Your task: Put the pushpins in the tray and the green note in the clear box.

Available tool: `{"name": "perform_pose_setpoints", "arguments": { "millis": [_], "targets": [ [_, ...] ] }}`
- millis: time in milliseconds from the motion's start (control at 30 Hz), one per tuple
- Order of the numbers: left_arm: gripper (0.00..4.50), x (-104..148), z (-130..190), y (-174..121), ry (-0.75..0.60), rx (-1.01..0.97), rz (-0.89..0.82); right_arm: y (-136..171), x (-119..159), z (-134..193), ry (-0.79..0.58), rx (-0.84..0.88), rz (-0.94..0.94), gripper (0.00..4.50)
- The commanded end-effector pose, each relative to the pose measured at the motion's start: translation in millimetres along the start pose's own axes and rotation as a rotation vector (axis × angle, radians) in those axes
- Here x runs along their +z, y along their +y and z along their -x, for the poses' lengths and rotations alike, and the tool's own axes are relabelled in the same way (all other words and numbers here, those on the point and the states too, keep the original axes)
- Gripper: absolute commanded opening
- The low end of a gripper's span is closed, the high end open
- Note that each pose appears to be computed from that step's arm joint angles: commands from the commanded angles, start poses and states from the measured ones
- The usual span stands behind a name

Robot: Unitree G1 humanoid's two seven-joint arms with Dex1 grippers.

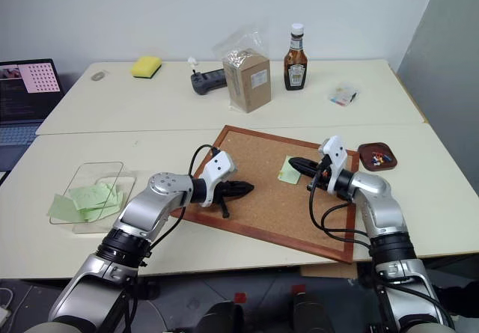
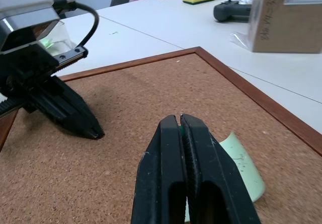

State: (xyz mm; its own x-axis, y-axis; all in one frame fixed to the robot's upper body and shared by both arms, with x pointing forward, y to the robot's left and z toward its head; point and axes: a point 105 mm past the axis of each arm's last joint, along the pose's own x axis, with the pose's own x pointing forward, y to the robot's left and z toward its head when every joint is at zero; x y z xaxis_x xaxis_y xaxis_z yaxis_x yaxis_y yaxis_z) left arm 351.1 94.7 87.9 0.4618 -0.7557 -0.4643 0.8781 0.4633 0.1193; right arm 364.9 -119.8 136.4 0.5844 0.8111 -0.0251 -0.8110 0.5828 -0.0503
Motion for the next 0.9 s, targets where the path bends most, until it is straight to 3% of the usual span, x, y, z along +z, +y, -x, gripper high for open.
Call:
{"name": "perform_pose_setpoints", "arguments": {
  "millis": [33, 133, 200, 267, 433, 733, 900],
  "targets": [
    [0.00, -32, 1, 2, 0.124, 0.029, 0.041, -24, 29, 15, -0.087, -0.143, 0.002, 0.01],
    [0.00, -32, 1, 1, 0.123, 0.026, 0.040, -49, 34, 27, -0.077, -0.309, 0.018, 0.01],
    [0.00, -31, 1, 1, 0.121, 0.024, 0.039, -84, 29, 50, 0.014, -0.546, 0.108, 0.01],
    [0.00, -31, 1, 1, 0.120, 0.024, 0.039, -101, 28, 66, 0.046, -0.680, 0.136, 0.01],
    [0.00, -31, 2, 0, 0.123, 0.019, 0.038, -129, 11, 93, 0.077, -0.875, 0.003, 0.01],
    [0.00, -29, 2, 2, 0.125, 0.015, 0.029, -147, -8, 100, 0.090, -0.928, -0.144, 0.01],
    [0.00, -29, 3, 3, 0.127, 0.015, 0.031, -149, -9, 97, 0.085, -0.923, -0.157, 0.89]
  ]
}}
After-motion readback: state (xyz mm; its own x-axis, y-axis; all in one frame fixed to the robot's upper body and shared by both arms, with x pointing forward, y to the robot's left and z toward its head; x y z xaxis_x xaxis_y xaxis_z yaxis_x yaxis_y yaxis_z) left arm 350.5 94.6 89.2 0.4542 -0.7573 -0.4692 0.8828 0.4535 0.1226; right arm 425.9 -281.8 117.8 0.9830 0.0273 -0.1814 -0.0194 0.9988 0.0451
